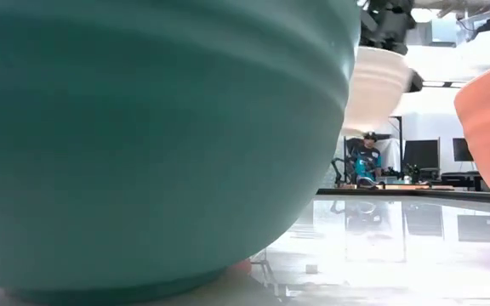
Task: Nest bowls inside each other
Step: Stack the white bowl on top of the pink bowl
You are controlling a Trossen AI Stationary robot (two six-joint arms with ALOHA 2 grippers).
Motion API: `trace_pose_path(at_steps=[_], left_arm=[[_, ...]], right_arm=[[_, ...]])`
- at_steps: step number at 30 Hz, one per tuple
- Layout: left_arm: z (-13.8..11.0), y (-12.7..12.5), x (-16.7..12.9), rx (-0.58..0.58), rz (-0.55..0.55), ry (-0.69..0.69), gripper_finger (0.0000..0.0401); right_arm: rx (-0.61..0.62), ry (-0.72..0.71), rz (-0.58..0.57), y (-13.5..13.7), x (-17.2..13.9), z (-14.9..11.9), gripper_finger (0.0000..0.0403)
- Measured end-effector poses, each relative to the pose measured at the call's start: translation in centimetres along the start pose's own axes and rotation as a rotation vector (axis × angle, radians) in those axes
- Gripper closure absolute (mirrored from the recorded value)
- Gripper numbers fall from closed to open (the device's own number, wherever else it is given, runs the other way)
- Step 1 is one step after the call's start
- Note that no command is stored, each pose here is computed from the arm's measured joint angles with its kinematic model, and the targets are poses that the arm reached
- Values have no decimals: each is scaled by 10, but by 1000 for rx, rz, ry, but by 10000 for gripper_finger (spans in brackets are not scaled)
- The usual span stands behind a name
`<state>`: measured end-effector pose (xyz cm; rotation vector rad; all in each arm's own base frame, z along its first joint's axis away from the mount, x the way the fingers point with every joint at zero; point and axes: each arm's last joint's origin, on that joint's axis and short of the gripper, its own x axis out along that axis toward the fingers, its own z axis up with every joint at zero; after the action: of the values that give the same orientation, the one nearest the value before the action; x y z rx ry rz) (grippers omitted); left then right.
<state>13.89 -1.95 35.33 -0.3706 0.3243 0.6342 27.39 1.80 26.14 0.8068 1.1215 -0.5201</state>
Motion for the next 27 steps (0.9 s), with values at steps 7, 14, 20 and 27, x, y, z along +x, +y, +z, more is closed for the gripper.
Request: trace_pose_path(at_steps=[7, 14, 20, 27], left_arm=[[0, 0, 0, -7, 0, 0, 216], [0, 0, 0, -13, 0, -1, 216], [0, 0, 0, -34, 7, -7, 216], [0, 0, 0, -58, 8, -9, 216]], right_arm=[[-21, -90, 55, 1, -27, 32, 396], [-59, -203, 125, 2, -52, 58, 396], [-70, -267, 142, 1, -67, 77, 396], [-127, -293, 148, 17, -59, 112, 396]])
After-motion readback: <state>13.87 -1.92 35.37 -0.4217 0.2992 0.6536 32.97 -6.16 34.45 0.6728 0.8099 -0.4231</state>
